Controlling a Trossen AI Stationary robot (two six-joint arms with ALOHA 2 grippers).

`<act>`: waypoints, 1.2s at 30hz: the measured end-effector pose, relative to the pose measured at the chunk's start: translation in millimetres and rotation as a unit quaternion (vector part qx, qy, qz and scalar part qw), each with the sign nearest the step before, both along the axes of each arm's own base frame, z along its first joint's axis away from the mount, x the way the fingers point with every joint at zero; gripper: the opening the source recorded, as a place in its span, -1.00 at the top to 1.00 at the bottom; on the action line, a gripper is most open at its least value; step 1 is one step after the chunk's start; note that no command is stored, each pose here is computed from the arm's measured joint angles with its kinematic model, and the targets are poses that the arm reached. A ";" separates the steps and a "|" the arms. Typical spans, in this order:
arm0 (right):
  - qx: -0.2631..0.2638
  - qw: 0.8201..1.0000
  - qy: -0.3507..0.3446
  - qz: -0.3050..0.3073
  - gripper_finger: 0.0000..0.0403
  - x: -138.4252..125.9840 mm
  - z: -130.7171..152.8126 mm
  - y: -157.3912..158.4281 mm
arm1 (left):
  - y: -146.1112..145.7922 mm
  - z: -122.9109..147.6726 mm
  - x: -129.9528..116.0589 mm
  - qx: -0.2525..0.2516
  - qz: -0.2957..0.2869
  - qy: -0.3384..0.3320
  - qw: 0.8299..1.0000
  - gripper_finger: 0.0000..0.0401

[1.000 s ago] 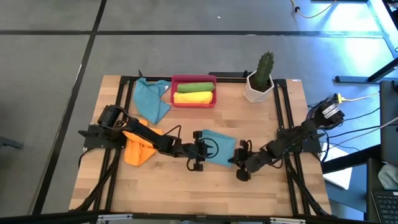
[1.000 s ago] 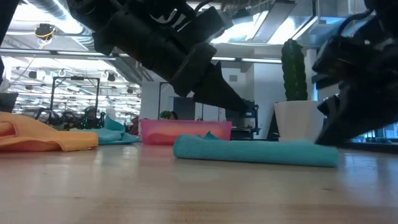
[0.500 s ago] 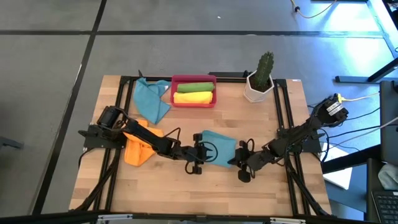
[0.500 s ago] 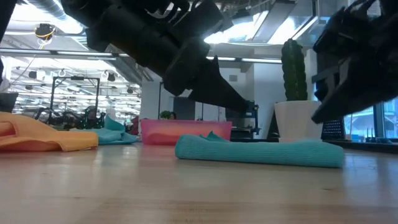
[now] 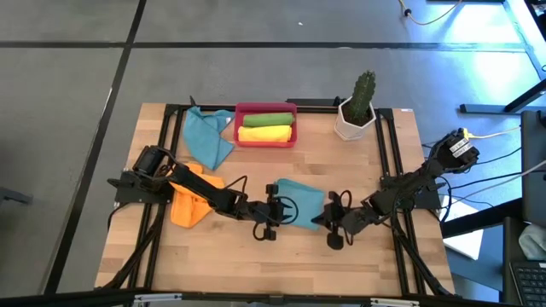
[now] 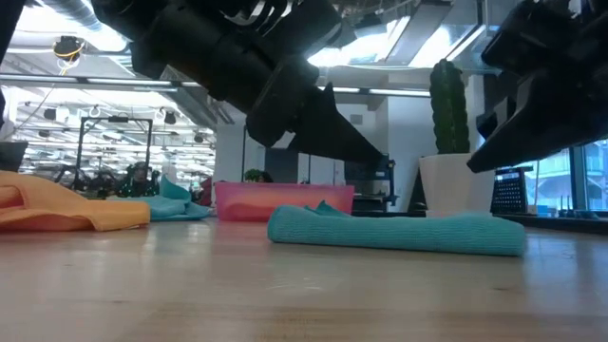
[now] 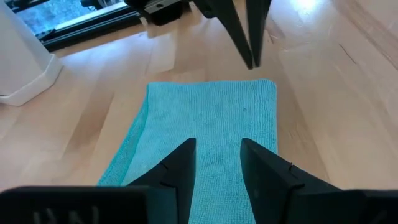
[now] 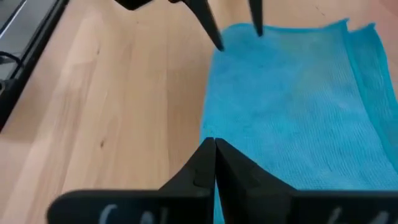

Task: Roll microfiber towels into tight, uniform cylinder then place into a basket
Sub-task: Roll the bottom blue towel

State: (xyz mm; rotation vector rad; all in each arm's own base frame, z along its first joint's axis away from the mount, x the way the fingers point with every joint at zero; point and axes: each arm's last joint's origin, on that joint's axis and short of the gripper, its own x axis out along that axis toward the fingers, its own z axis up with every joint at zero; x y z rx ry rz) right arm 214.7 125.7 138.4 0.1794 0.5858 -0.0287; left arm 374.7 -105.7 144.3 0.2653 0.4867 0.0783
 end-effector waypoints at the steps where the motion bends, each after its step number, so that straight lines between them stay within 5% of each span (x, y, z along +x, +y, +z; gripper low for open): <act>1: -0.002 1.000 -0.005 0.004 0.90 0.4 0.9 0.7 | -0.1 0.3 0.2 0.000 0.000 -0.002 1.000 0.42; 16: -0.005 0.998 -0.029 0.059 0.45 2.4 6.3 6.5 | -37.1 25.4 6.1 0.021 -0.057 -0.035 0.998 0.27; 29: -0.033 0.993 -0.009 0.115 0.38 -11.3 -6.4 29.3 | -50.2 12.9 -13.2 0.068 -0.033 0.152 0.986 -0.09; 36: -0.051 0.991 0.017 0.123 0.15 -12.4 -21.4 33.0 | -46.8 -0.4 -21.5 0.106 -0.034 0.217 0.970 -0.11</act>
